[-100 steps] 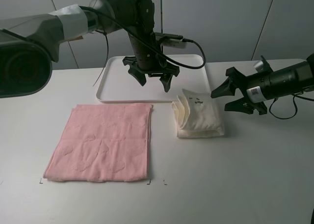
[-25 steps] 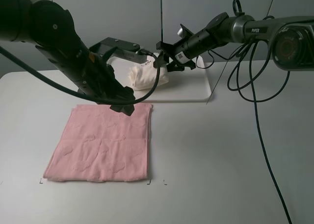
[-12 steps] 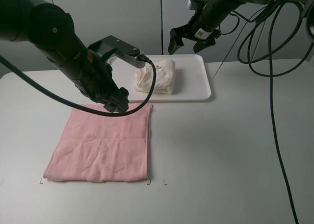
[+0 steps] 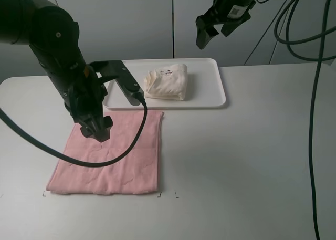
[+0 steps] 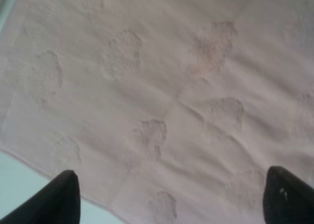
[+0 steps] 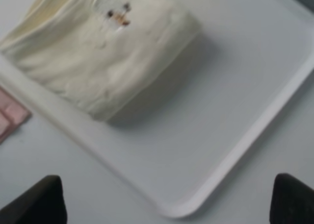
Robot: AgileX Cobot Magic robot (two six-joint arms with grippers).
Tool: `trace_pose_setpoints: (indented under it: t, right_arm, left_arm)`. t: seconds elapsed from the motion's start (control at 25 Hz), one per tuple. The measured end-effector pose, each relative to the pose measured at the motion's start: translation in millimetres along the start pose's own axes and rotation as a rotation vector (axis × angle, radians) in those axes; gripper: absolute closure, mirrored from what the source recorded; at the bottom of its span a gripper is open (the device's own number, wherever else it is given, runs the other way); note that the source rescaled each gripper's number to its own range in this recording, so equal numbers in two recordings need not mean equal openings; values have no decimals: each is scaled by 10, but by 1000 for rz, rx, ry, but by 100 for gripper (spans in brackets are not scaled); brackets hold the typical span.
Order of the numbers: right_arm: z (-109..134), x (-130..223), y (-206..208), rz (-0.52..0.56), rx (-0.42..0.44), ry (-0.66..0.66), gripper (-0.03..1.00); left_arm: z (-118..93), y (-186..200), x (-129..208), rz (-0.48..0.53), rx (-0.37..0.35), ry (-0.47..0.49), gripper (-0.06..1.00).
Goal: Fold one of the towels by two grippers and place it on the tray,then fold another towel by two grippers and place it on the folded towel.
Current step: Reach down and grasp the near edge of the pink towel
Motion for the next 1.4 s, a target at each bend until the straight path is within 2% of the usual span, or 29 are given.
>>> trace_pose_setpoints:
  t: [0.12,0.28,0.4,0.48,0.56,0.72,0.84,1.04,1.16,1.4]
  right_arm:
    - [290,218,-43,54,-20,78,8]
    - [697,544,-183,149,-37,215,8]
    - [984,778,-322,228,-65,302,8]
    - [1186,909,-403,262,-87,365,8]
    - [1360,1008,-448,285,-105,429,8]
    - [1660,1094,-480,284,-130,538,-1]
    - [1901,1123,-478,262,-146,616,-3]
    - [2316,1163,-457,198,-171,734,-3]
    - [2445,1200,-455,187,-181,773,-3]
    - [2589,1388,-704,275,-196,815,-3]
  left_arm:
    - [3,2,81,60,3,-78,-1]
    - [90,-10,266,95,15,-91,-1]
    - [172,-11,533,66,34,-84,-1]
    - [215,2,677,23,23,-114,-1]
    - [223,0,821,8,14,-185,-1]
    - [89,-155,992,15,55,-375,-1]
    - [-24,-289,1082,24,86,-487,-1]
    - [-167,-403,1197,41,130,-548,-1]
    - [-252,-452,1271,55,158,-554,-1]
    - [-390,-584,1373,52,169,-565,-1]
Point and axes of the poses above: a point on each arm's last joint axis where the gripper is mounted, y pointing back along that axis away from the gripper, z along the wrist's bending axis when the last joint is at zero, x = y × z, the point moved 4 cm from there along -y, pointing out along that axis toward the gripper, and after that the axes turned 6 degrees about -y, right-handed, at the moved point
